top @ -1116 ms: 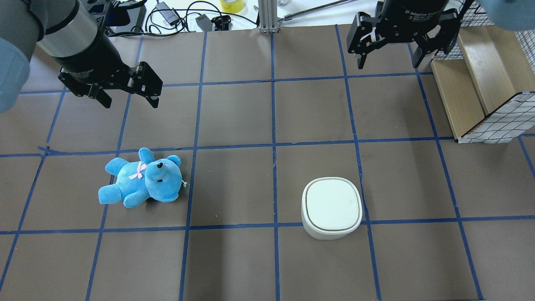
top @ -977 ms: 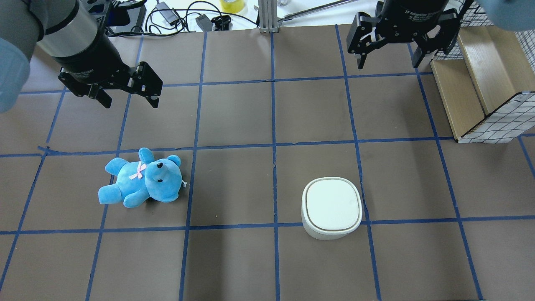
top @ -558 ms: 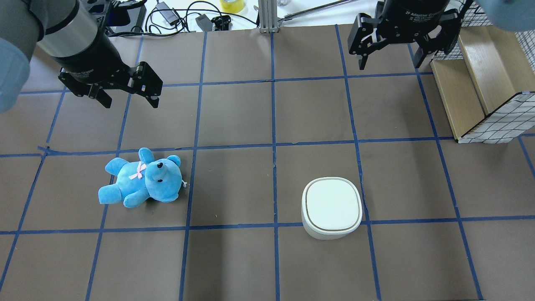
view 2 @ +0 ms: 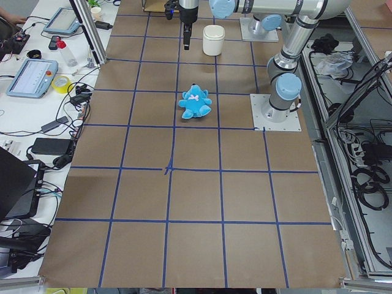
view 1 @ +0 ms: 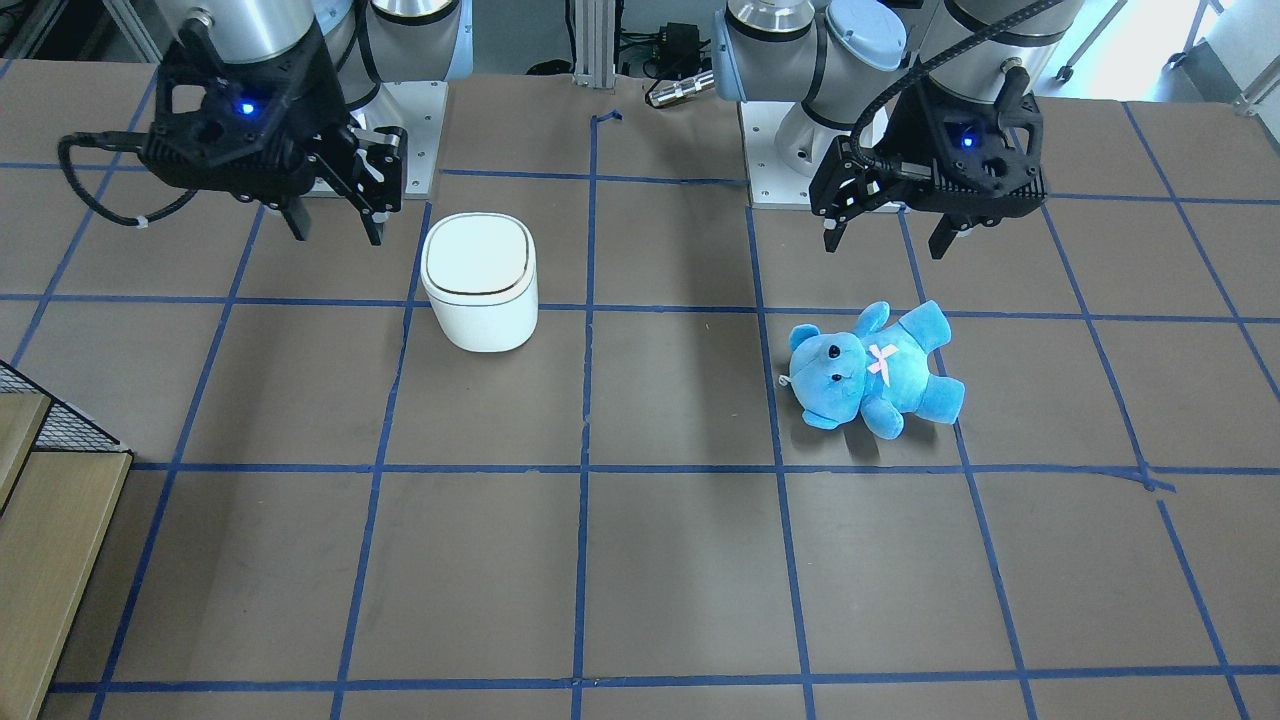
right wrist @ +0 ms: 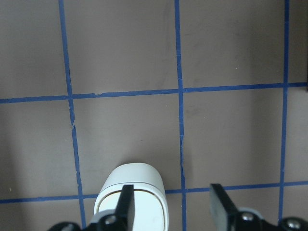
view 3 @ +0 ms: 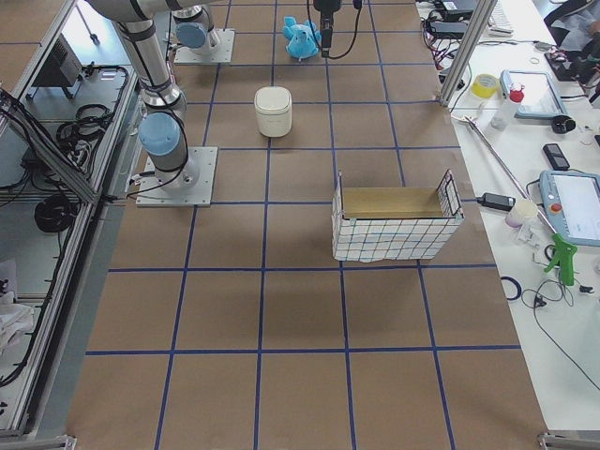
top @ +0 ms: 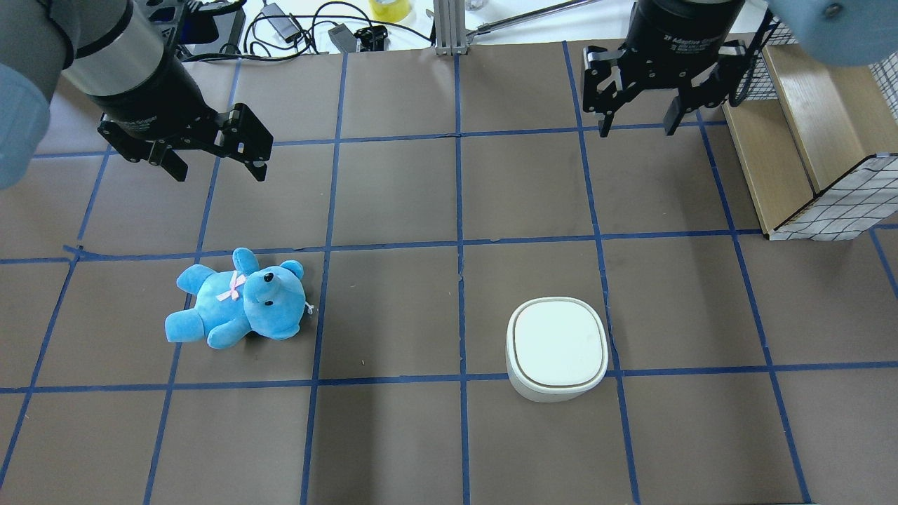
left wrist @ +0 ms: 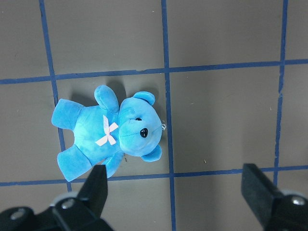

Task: Open trash can with right arm
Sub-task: 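Lower the right gripper down onto the white trash can lid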

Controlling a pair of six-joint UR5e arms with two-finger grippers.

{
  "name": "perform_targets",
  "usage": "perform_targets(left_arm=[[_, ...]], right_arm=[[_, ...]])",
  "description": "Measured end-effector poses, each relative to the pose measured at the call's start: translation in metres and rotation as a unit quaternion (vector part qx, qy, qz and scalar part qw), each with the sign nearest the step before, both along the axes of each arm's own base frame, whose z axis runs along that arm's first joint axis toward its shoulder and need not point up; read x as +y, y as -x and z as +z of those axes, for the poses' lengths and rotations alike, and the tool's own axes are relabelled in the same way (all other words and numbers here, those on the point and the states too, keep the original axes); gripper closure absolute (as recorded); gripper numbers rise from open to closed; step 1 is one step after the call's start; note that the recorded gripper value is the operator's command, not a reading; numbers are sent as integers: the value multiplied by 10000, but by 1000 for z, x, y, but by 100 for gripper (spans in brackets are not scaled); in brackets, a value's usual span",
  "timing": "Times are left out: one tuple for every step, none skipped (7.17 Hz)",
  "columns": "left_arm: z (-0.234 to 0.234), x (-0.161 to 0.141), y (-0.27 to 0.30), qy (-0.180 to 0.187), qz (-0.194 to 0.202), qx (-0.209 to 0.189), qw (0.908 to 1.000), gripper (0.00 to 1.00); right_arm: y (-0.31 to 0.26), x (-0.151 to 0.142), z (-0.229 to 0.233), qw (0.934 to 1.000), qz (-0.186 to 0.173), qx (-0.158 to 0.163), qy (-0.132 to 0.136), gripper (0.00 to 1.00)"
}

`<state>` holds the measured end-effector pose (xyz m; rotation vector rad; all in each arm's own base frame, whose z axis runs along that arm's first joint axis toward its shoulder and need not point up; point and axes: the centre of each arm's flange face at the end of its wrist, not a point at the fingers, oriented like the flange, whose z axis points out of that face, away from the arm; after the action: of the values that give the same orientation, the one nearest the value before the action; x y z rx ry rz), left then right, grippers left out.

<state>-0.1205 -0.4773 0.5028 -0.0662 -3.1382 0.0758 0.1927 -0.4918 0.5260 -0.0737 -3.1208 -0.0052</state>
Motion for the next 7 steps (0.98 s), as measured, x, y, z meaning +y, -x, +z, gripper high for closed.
perform_targets(left_arm=[[0, 0, 0, 0, 0, 0, 10000, 0], [0, 0, 0, 0, 0, 0, 10000, 0], [0, 0, 0, 0, 0, 0, 10000, 0], [0, 0, 0, 0, 0, 0, 10000, 0], [0, 0, 0, 0, 0, 0, 10000, 0], [0, 0, 0, 0, 0, 0, 10000, 0], [0, 0, 0, 0, 0, -2, 10000, 0]], right_arm=[[-18, 8, -21, 9997, -101, -6, -200, 100], [-33, 17, -48, 9991, -154, 27, -391, 100], [-43, 27, -81, 9985, -168, 59, -524, 100], [-46, 38, -114, 9978, -158, 108, -639, 100], [-45, 49, -138, 9967, -84, 180, -790, 100], [-43, 59, -156, 9952, 7, 235, -953, 100], [-42, 70, -174, 9928, 107, 297, -1155, 100]])
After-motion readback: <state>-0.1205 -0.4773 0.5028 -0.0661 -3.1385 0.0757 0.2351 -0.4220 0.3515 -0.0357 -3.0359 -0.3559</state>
